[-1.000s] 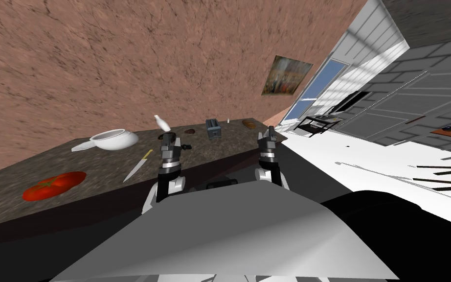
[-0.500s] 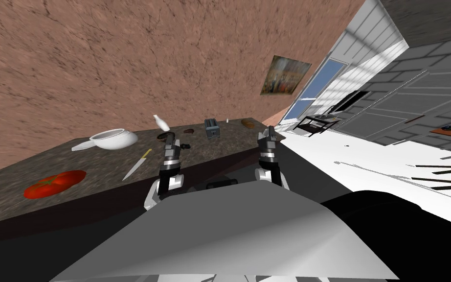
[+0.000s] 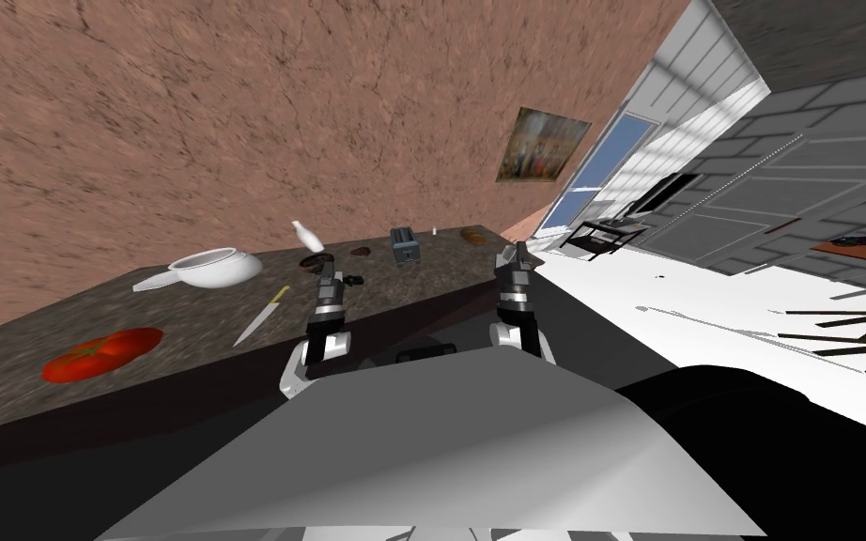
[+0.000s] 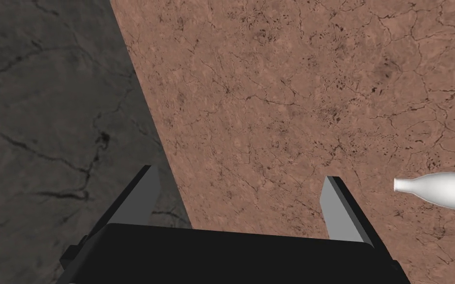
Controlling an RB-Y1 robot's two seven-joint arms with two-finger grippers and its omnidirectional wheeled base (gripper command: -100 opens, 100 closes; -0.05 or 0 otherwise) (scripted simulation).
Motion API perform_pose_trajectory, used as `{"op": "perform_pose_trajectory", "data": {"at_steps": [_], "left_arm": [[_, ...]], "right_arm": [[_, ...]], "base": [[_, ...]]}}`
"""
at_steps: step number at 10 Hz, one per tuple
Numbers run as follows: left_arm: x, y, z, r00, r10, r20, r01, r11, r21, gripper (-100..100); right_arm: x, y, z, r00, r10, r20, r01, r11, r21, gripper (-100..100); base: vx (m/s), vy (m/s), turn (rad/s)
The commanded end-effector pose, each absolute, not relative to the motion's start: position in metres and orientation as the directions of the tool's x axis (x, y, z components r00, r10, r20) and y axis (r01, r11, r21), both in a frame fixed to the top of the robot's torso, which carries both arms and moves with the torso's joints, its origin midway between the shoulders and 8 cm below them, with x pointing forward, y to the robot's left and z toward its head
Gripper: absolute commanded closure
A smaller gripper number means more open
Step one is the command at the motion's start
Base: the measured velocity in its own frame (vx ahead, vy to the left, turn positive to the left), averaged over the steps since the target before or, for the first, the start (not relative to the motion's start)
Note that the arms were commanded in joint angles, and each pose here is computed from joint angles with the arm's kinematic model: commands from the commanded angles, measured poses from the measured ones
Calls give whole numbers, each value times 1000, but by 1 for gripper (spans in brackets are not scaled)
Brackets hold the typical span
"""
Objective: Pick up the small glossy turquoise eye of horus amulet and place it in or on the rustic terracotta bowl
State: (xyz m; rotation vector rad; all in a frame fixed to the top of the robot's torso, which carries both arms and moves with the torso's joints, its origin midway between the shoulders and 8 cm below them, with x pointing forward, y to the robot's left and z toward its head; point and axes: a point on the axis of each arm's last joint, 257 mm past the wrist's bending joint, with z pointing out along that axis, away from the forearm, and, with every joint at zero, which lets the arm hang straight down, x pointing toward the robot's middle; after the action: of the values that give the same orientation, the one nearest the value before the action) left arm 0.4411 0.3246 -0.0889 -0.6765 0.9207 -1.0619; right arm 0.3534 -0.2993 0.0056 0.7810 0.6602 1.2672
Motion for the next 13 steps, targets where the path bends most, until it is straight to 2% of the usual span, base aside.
{"op": "perform_pose_trajectory", "data": {"at_steps": [1,6,13], "left_arm": [[451,340,-101,221,-923,-315,385,379,-841,-100],[474,390,-147,291,-890,-350,232,421,-877,-100],[483,427,-191,334,-872,-358,101,411,-906,-100]], "right_arm": [[353,-299,6,186,983,-10,-571,116,812,0],[353,-299,6,186,983,-10,-571,116,812,0],[353,-299,6,186,983,-10,-571,116,813,0]], "base": [[-17,9,-54],[-26,27,-83],[-10,35,-66]]}}
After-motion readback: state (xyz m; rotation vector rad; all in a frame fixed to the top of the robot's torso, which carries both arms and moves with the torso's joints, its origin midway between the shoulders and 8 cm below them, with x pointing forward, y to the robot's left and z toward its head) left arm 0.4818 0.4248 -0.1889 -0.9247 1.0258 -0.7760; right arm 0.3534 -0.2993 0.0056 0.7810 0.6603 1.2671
